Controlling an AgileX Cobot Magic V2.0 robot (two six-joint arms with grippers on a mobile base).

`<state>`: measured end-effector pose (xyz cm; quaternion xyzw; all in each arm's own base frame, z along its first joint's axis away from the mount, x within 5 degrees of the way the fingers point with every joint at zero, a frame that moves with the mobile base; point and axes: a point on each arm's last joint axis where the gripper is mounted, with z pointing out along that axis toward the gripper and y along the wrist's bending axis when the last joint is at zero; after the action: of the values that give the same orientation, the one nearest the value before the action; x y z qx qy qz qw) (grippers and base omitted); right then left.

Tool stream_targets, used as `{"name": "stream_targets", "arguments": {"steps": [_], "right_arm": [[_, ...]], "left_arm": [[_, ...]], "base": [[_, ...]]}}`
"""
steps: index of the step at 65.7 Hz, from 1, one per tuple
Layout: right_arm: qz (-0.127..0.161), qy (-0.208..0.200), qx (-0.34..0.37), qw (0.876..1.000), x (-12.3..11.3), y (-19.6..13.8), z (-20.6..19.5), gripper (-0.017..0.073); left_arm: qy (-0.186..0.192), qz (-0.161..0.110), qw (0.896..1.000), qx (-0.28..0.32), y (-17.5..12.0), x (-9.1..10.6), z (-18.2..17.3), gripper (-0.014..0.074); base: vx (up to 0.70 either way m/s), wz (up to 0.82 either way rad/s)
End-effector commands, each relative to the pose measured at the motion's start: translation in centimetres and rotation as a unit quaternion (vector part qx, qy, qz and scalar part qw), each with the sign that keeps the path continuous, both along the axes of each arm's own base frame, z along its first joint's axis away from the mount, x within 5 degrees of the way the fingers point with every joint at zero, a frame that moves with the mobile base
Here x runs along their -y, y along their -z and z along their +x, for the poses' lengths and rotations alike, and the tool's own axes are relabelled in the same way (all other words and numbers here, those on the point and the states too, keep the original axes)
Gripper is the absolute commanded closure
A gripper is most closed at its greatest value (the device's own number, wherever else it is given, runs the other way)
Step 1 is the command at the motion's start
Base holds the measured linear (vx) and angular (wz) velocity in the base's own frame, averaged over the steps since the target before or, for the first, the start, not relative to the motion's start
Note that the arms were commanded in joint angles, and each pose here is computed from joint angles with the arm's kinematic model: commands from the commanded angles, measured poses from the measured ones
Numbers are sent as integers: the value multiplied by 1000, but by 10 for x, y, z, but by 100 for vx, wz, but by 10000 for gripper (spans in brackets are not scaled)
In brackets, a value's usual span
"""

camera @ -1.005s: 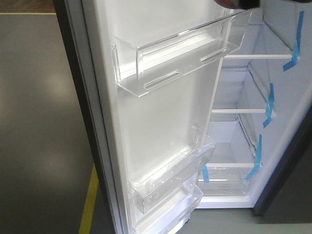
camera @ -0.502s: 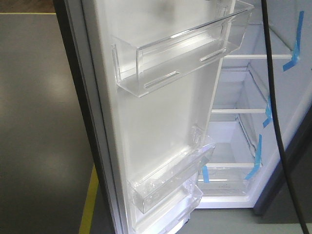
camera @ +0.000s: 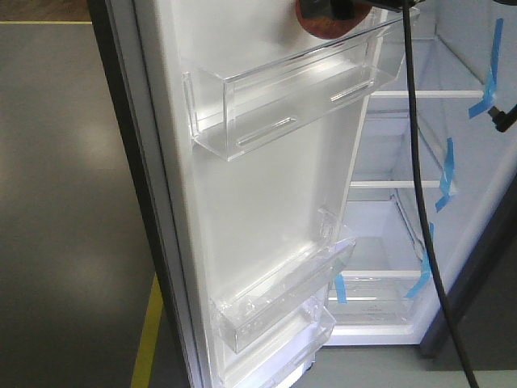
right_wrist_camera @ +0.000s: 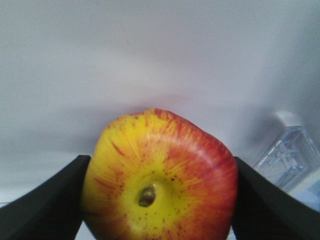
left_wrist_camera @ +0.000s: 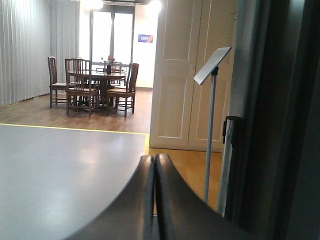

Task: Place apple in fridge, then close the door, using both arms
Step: 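Raise the right gripper and lower the apple into the top door bin, then open the right gripper and withdraw it from the bin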

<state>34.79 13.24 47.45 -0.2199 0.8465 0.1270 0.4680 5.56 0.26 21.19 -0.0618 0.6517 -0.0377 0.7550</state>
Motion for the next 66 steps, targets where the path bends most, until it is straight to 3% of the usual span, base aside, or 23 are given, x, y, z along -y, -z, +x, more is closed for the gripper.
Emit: {"name": "stream_targets", "arguments": {"steps": [1, 34, 52, 66], "right_arm": [[27, 3, 57, 998, 4, -24, -7, 241], [24, 3, 42, 999, 4, -20, -7, -66], [23, 1, 40, 999, 5, -23, -12, -72], [41, 7, 41, 998, 18, -51, -54, -52]], "left_arm": [[-1, -3, 1000, 29, 2, 0, -1, 599], [-1, -3, 1000, 29, 2, 0, -1, 599], [-1, -3, 1000, 29, 2, 0, -1, 599], [-1, -3, 1000, 29, 2, 0, -1, 599]], "base": [[0, 0], [0, 0], [0, 0], [0, 0]]}}
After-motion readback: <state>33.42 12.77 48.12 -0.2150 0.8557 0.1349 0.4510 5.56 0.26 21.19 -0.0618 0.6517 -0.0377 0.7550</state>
